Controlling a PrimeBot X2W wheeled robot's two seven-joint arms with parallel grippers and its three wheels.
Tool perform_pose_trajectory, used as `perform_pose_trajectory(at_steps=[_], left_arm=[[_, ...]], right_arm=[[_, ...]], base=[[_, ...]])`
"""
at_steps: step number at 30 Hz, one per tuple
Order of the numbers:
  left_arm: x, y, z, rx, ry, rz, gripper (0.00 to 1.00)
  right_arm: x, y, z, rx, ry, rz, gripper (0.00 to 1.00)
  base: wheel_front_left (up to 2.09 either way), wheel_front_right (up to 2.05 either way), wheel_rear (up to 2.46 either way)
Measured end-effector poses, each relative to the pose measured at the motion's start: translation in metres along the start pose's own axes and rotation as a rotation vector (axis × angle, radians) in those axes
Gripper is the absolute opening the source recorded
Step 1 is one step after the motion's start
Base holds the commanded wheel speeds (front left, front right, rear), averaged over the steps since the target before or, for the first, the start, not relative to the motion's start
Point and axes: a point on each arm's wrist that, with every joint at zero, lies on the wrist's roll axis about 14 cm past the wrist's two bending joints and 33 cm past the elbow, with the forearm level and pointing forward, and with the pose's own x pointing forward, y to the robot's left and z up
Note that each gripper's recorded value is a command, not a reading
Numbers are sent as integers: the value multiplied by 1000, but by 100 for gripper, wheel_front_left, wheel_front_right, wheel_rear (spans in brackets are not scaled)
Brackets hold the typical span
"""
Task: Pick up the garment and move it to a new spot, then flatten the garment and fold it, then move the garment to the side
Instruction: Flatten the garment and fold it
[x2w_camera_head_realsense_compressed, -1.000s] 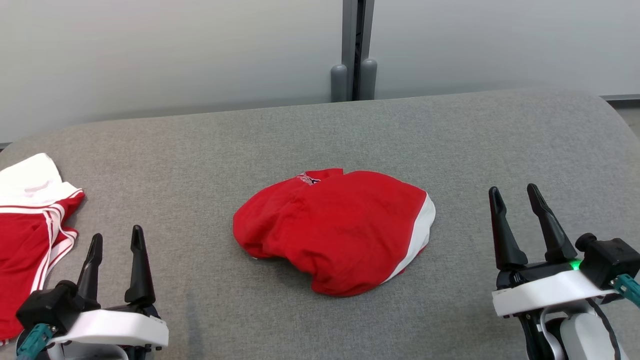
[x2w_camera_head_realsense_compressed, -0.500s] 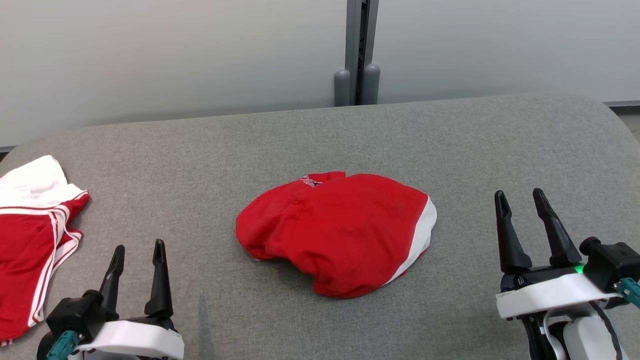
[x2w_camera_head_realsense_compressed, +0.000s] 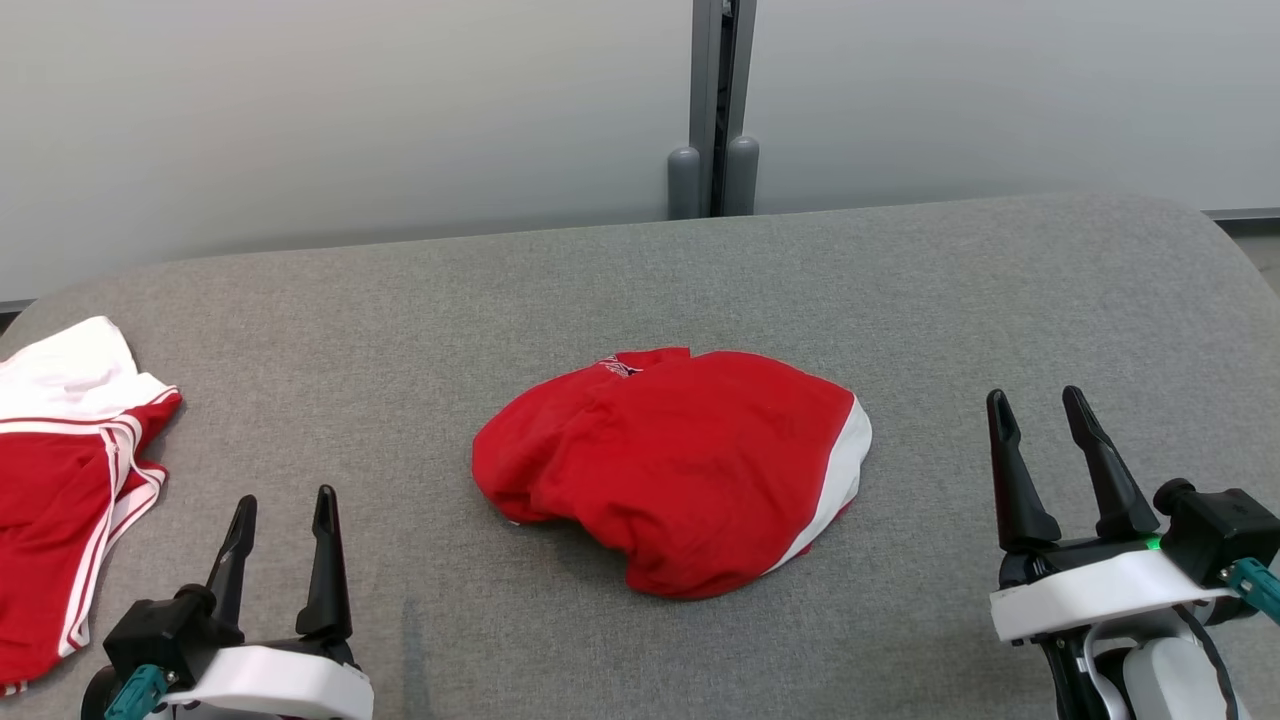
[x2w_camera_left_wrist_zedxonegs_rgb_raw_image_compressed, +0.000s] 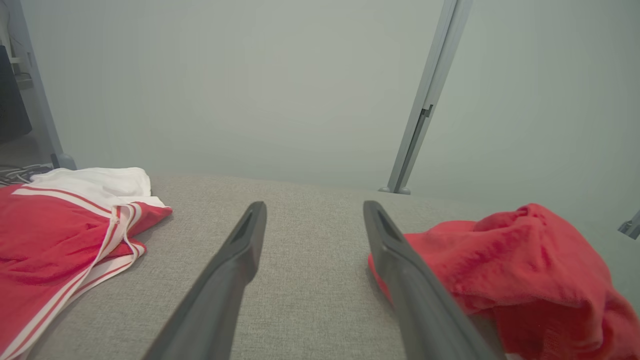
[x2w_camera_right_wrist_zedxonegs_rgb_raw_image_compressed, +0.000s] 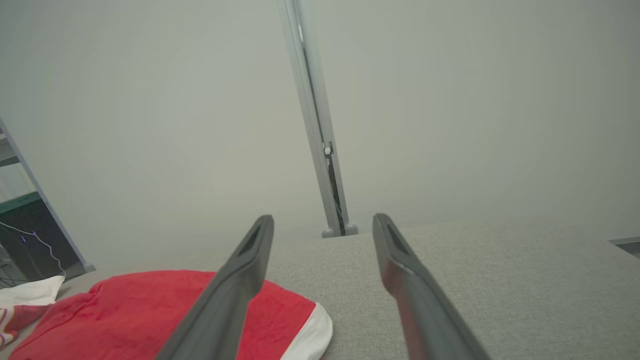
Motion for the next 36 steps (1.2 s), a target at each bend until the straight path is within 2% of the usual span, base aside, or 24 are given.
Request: perform_pose_trajectory(at_steps=[36], left_arm=[[-2, -1, -12, 1, 34, -9, 100]], right_arm=[[-3, -2, -4, 2, 13, -8, 100]], base=[[0, 0, 0]])
